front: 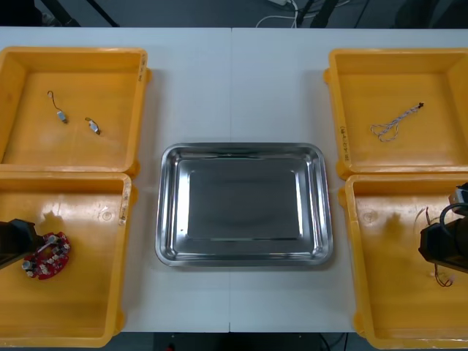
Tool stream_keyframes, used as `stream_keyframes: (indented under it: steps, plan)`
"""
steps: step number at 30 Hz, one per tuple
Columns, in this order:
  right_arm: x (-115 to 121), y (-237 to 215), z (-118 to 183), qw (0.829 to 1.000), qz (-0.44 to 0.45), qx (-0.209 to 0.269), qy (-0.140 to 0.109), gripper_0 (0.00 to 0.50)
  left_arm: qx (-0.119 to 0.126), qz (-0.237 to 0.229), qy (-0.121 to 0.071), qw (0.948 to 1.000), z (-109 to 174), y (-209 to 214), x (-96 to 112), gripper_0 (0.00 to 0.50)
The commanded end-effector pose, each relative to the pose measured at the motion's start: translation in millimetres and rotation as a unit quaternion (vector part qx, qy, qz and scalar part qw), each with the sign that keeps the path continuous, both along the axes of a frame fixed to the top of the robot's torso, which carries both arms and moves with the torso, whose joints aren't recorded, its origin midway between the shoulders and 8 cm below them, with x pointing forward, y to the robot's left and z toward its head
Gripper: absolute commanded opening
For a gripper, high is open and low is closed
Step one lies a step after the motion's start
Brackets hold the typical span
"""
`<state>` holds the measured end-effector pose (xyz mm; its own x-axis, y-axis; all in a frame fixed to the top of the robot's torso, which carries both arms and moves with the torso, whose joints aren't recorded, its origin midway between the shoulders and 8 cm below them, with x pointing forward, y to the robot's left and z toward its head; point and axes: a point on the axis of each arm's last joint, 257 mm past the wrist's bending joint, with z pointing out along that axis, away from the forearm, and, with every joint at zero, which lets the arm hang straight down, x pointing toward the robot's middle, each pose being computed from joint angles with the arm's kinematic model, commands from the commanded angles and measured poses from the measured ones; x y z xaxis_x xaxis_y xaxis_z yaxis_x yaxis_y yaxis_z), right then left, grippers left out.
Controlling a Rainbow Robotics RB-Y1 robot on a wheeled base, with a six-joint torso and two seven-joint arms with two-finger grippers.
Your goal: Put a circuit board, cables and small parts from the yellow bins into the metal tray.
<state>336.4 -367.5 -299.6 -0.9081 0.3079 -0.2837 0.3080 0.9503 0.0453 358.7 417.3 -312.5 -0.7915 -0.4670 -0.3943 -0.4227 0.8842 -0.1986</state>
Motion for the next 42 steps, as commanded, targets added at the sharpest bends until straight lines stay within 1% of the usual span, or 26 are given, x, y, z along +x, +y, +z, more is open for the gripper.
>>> stream_keyframes:
  steps: [1,5,6,8,17,22,28,30,34,35,36,37,38,39,42]
  plan:
    - [13.3,-3.2,40.6,0.999,-0.017,-0.002,-0.032,0.0,-0.016,0.033,0.011,0.9992,-13.0,-3.1,-12.1,0.5]
    - [10.3,-4.0,59.7,0.999,-0.014,-0.007,-0.029,0.0,-0.016,0.032,0.012,0.9993,-13.8,-2.8,-13.2,0.5]
    - [12.2,-3.9,62.7,0.999,-0.014,-0.006,-0.033,0.0,-0.015,0.032,0.012,0.9993,-13.8,-2.8,-13.2,0.5]
    - [21.2,-1.9,76.7,0.999,-0.009,-0.005,-0.054,0.0,-0.015,0.029,0.014,0.9994,-15.2,-4.5,-13.6,0.5]
    - [43.5,7.9,117.7,0.994,0.017,0.0,-0.108,0.0,-0.014,0.029,0.018,0.9993,-18.3,-4.5,-16.8,0.5]
    - [47.0,10.5,133.9,0.992,0.037,0.008,-0.118,0.0,-0.014,0.03,0.02,0.9993,-20.4,-3.5,-19.1,0.5]
    - [43.4,11.5,148.0,0.991,0.067,0.009,-0.115,0.0,-0.013,0.03,0.021,0.9993,-21.2,-3.3,-20.6,0.5]
    - [42.9,12.3,153.4,0.99,0.076,0.01,-0.117,0.0,-0.013,0.03,0.021,0.9992,-22.0,-2.8,-21.2,0.478]
    - [43.3,13.4,166.6,0.988,0.096,0.007,-0.121,0.0,-0.013,0.03,0.021,0.9992,-22.0,-2.8,-21.2,0.467]
    - [43.1,13.7,169.9,0.987,0.102,0.005,-0.121,0.0,-0.013,0.03,0.021,0.9993,-21.5,-3.1,-20.9,0.444]
    - [42.5,14.1,172.1,0.987,0.108,0.003,-0.12,0.0,-0.012,0.03,0.021,0.9993,-21.5,-2.7,-20.9,0.339]
    - [41.9,14.9,173.1,0.987,0.112,0.002,-0.119,0.0,-0.012,0.03,0.02,0.9993,-21.9,-2.5,-21.3,0.25]
    - [41.2,15.3,174.3,0.986,0.118,0.001,-0.117,0.0,-0.011,0.03,0.02,0.9993,-21.9,-2.1,-21.3,0.098]
    - [40.2,16.4,175.4,0.986,0.124,0.0,-0.115,0.0,-0.01,0.03,0.02,0.9993,-21.7,-1.6,-20.5,0.003]
    - [39.5,21.2,177.8,0.983,0.142,0.0,-0.113,0.0,-0.009,0.028,0.017,0.9994,-20.7,-1.5,-19.2,0.0]
